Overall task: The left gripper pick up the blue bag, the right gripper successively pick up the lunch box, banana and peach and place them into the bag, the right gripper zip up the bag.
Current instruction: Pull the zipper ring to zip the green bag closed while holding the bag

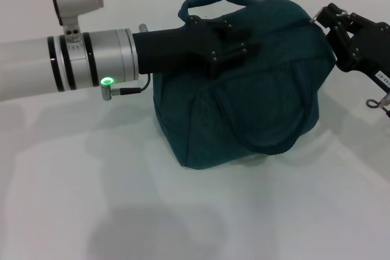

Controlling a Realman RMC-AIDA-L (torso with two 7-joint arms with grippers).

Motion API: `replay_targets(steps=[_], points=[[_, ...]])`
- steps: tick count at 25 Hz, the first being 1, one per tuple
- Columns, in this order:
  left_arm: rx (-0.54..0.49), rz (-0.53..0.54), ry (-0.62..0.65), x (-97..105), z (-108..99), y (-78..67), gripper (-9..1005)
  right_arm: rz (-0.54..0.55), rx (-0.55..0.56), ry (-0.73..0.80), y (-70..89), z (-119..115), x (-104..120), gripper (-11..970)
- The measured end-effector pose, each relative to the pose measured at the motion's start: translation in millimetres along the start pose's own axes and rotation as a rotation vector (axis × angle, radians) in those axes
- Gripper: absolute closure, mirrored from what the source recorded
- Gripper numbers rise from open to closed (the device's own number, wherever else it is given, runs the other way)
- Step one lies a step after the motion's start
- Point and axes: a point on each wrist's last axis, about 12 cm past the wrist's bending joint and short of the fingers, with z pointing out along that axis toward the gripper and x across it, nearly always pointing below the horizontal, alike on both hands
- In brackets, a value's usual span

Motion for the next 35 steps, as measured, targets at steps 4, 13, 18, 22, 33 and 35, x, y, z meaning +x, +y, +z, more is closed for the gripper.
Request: replay_targets(steps=[4, 13, 18, 22, 33, 35], points=[[0.005, 0.064, -0.001, 3, -1, -2.3, 649, 0.000, 0.002, -0.001, -0.2, 0, 0, 895], [-0.009, 0.099, -0.048, 2, -2, -3.5, 894, 0.002, 0.012, 0.007, -1.7, -4, 1, 895], [0.004, 0.104, -0.061, 1, -1, -5.5, 964, 0.003, 0.016, 0.004, -2.0, -5, 1, 895], [0.035, 0.111, -0.076, -3, 0, -8.8, 964, 0.003, 0.017, 0.002, -2.1, -6, 1, 895], [-0.012, 0.097, -0.101, 0, -5, -5.8, 964, 0.041, 0.075, 0.032, -7.1, -21, 7, 895], [-0.027, 0.095, -0.106, 1, -6, -4.7, 964, 0.044, 0.088, 0.035, -7.5, -25, 8, 895]])
